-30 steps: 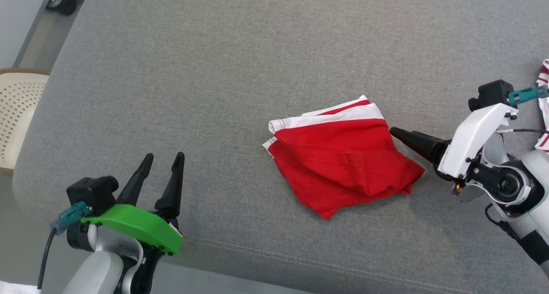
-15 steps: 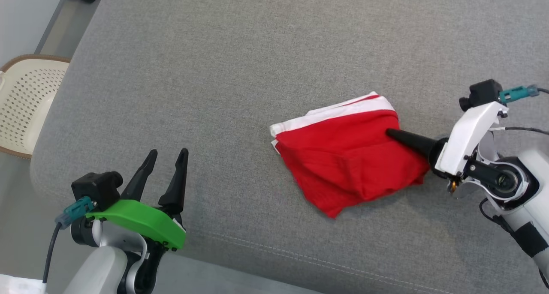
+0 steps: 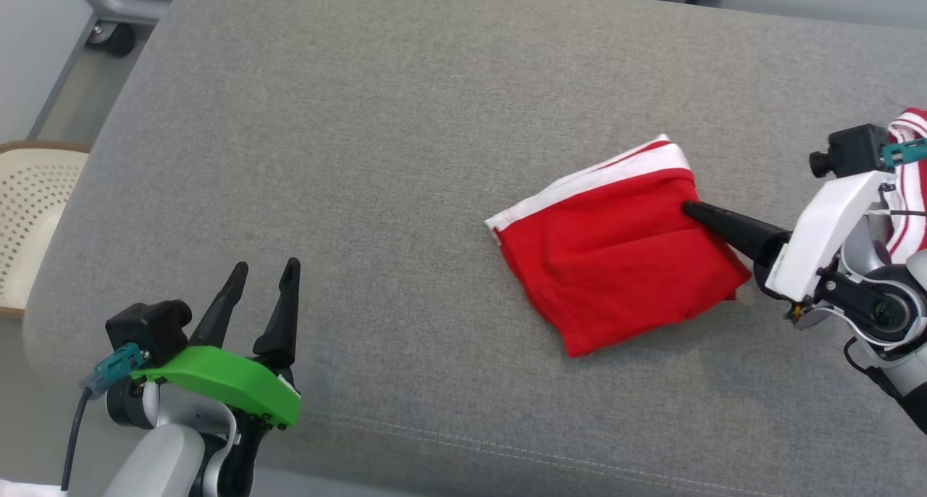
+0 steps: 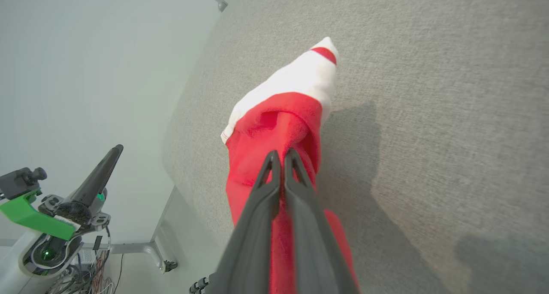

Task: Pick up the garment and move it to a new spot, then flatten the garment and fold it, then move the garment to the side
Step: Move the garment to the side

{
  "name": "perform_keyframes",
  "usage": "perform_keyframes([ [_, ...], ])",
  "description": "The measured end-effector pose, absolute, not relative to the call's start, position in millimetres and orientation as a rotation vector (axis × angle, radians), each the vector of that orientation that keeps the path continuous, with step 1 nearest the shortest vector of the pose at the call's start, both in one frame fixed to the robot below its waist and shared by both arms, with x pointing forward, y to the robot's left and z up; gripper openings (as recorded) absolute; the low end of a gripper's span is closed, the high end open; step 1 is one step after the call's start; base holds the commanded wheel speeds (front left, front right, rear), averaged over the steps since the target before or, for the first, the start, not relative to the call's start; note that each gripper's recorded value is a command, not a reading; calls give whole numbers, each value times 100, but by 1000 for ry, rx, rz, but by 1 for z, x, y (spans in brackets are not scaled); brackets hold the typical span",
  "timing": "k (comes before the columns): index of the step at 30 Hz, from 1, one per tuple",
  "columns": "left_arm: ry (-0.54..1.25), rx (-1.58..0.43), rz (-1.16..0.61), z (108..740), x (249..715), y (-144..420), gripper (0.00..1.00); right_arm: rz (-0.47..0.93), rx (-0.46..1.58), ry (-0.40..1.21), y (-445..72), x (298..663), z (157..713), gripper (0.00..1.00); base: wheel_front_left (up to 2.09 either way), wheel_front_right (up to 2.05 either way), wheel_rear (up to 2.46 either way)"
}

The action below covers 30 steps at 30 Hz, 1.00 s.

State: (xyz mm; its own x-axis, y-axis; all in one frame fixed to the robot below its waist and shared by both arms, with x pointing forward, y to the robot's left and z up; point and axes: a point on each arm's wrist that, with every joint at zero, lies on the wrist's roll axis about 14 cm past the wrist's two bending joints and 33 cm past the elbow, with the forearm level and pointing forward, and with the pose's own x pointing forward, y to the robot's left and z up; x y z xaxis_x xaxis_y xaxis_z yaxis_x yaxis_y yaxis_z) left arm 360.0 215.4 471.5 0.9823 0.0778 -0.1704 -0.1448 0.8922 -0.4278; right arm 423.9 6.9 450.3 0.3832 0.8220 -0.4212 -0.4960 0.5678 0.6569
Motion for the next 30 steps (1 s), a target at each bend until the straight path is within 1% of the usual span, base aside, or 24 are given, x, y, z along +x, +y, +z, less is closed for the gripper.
perform_keyframes([
  [2,154,-455,98,471,361,211,100,808,478,783,-13,431,449,0,0,0,0],
  [5,157,-456,65,472,365,201,100,739,490,749,-35,439,455,0,0,0,0],
  [12,161,-462,-24,476,381,177,100,483,420,656,-128,472,469,0,0,0,0],
  [17,187,-473,-67,470,390,161,100,360,388,576,-174,499,489,0,0,0,0],
  [22,228,-484,-99,460,398,149,100,272,388,541,-199,520,494,0,0,0,0],
  [30,273,-492,-112,445,413,142,100,176,401,593,-223,532,465,0,0,0,0],
])
